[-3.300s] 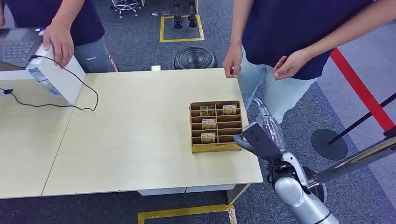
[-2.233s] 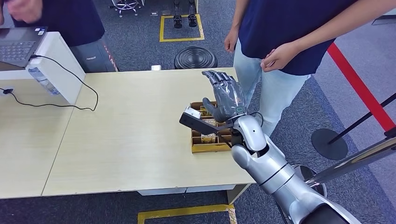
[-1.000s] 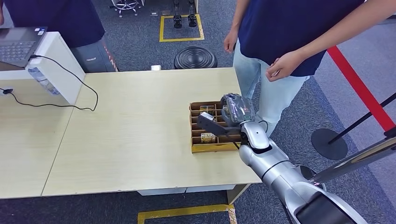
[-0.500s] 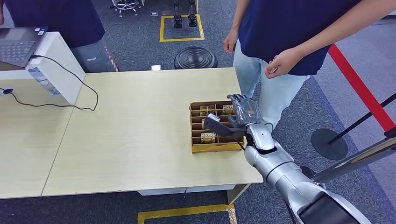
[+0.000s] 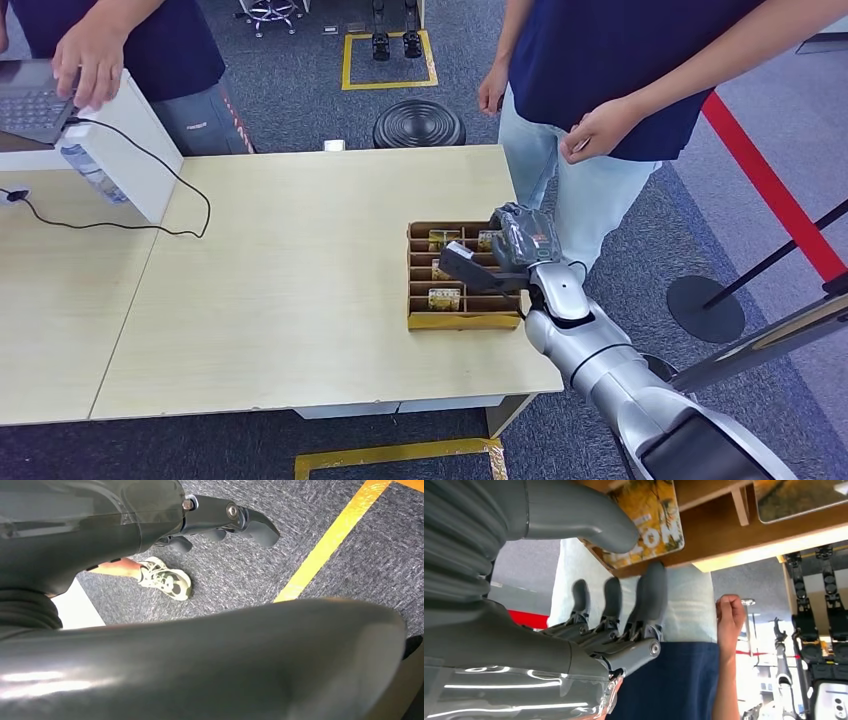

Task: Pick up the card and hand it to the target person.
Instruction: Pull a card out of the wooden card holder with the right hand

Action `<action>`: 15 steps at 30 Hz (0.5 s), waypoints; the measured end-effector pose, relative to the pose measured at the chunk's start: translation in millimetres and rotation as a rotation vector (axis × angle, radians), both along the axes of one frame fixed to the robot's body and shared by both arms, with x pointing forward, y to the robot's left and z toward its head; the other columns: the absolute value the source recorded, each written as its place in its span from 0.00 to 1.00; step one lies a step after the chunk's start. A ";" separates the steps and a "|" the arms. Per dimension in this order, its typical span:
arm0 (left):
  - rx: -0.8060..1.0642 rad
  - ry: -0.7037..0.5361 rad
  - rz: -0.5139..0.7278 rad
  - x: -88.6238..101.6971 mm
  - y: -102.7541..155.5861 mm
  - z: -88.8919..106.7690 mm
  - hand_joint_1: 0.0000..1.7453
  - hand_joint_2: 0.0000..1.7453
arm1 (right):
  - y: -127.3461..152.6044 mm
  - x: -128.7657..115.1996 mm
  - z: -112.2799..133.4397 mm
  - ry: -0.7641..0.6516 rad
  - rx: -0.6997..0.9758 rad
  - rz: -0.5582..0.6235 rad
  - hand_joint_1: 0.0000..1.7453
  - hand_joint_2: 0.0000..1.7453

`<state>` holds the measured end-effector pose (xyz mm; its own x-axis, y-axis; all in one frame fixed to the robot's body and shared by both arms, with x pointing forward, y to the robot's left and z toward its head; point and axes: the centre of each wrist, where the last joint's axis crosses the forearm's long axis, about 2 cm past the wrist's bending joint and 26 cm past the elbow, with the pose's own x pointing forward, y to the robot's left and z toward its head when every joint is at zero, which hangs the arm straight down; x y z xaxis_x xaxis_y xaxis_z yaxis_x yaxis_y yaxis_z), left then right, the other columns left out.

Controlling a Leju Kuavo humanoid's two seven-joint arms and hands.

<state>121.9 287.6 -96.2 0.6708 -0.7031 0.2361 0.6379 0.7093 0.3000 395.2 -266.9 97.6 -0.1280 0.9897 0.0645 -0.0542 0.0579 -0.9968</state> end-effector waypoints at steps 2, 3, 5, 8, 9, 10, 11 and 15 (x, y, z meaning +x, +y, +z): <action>0.000 -0.001 0.000 -0.1 0.1 0.0 0.00 0.00 | -0.2 0.3 0.3 -0.003 0.002 0.000 0.62 1.00; 0.000 -0.002 0.000 -0.1 0.1 0.0 0.00 0.00 | -0.3 0.5 0.4 -0.004 0.003 0.000 0.61 1.00; 0.000 -0.003 0.000 -0.1 0.1 0.0 0.00 0.00 | -0.6 0.7 0.7 -0.006 0.005 0.000 0.61 1.00; 0.002 -0.004 0.000 -0.2 0.2 0.0 0.00 0.00 | -1.0 0.8 0.7 -0.008 0.006 0.002 0.59 1.00; 0.002 -0.004 0.000 -0.3 0.2 -0.1 0.00 0.00 | -1.1 0.8 0.6 -0.008 0.006 0.002 0.58 1.00; 0.002 -0.004 0.000 -0.3 0.2 -0.1 0.00 0.00 | -1.2 0.8 0.4 -0.008 0.006 0.003 0.58 1.00; 0.002 -0.004 0.000 -0.4 0.2 -0.1 0.00 0.00 | -1.3 0.7 0.3 -0.008 0.006 0.003 0.57 1.00; 0.002 -0.004 0.000 -0.6 0.2 -0.2 0.00 0.00 | -1.8 0.5 -0.3 -0.007 0.005 0.003 0.52 1.00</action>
<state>121.3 287.8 -96.4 0.6702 -0.7032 0.2372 0.6364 0.7090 0.3039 395.7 -268.7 97.4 -0.1319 0.9889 0.0690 -0.0477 0.0632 -0.9969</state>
